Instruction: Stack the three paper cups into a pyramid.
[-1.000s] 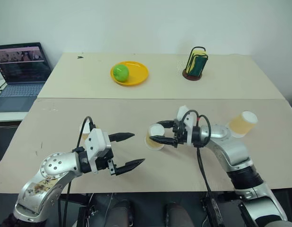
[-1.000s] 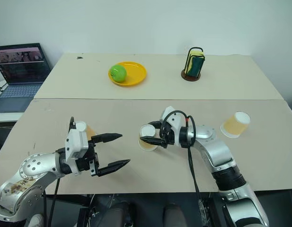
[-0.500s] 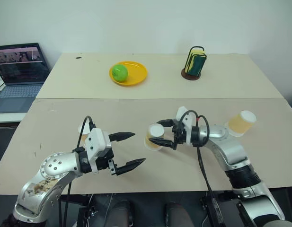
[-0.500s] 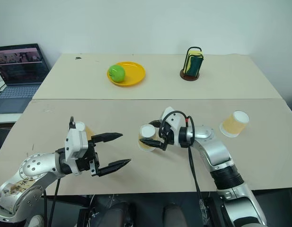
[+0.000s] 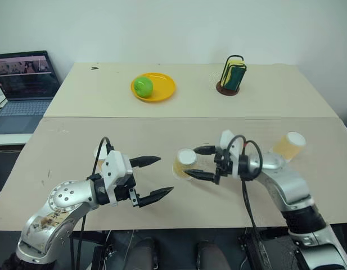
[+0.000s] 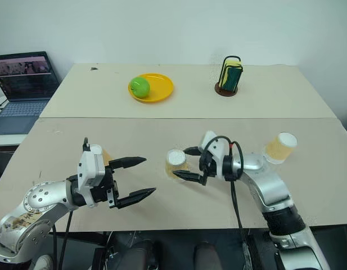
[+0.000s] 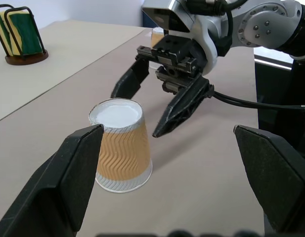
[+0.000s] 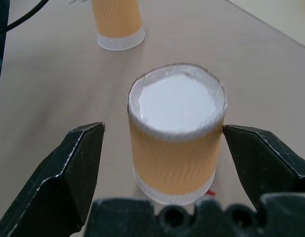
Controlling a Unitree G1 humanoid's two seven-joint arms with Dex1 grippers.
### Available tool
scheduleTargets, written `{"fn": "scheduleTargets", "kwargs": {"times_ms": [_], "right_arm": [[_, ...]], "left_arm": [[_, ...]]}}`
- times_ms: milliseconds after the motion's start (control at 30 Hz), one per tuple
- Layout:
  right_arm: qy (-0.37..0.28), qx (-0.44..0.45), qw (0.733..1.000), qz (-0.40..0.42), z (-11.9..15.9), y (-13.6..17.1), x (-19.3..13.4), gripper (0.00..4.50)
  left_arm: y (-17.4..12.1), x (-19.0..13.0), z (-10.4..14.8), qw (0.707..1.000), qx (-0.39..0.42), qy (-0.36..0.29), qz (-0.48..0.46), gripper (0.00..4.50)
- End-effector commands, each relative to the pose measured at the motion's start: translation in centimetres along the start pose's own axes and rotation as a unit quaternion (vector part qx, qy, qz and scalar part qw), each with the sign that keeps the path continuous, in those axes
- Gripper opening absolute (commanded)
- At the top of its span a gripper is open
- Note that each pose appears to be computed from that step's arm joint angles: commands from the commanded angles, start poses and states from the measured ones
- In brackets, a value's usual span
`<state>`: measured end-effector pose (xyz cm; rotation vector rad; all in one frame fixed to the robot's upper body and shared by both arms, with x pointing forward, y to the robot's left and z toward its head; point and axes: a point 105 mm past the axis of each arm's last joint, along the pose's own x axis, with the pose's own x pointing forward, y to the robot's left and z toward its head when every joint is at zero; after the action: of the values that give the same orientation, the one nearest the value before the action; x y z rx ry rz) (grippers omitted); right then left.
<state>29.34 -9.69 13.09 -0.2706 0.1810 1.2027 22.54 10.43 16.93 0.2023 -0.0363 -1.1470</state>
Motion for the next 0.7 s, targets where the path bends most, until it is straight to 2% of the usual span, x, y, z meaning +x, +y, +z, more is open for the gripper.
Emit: {"fn": "scheduleTargets", "kwargs": {"times_ms": [33, 133, 267, 400, 467, 567, 700], "right_arm": [[-0.006, -0.006, 0.998, -0.056, 0.5, -1.4, -3.0, 4.46], [0.008, 0.010, 0.993, -0.116, -0.7, -3.0, -5.7, 4.46], [0.028, 0.019, 0.970, -0.241, -2.5, -6.0, -10.3, 4.46], [0.011, 0.023, 0.920, -0.391, -2.1, -8.9, -14.9, 4.46], [-0.007, 0.015, 0.888, -0.460, -1.1, -10.0, -16.7, 4.46], [-0.064, -0.009, 0.837, -0.543, 1.8, -10.8, -18.9, 4.46], [-0.134, -0.018, 0.796, -0.590, 4.6, -10.8, -20.3, 4.46]], "left_arm": [[-0.5, 0.1, 1.0, 1.000, 0.017, -0.016, -0.006, 4.50], [-0.5, 0.1, 1.0, 1.000, 0.015, -0.016, -0.005, 4.50], [-0.7, 0.3, 1.0, 1.000, 0.010, -0.019, -0.007, 4.50], [-0.5, 0.2, 0.9, 1.000, 0.009, -0.018, -0.007, 4.50], [-0.6, 0.1, 0.9, 1.000, 0.008, -0.018, -0.010, 4.50], [-0.6, 0.1, 0.9, 1.000, 0.009, -0.017, -0.014, 4.50], [-0.4, 0.2, 0.9, 1.000, 0.010, -0.015, -0.015, 4.50]]}}
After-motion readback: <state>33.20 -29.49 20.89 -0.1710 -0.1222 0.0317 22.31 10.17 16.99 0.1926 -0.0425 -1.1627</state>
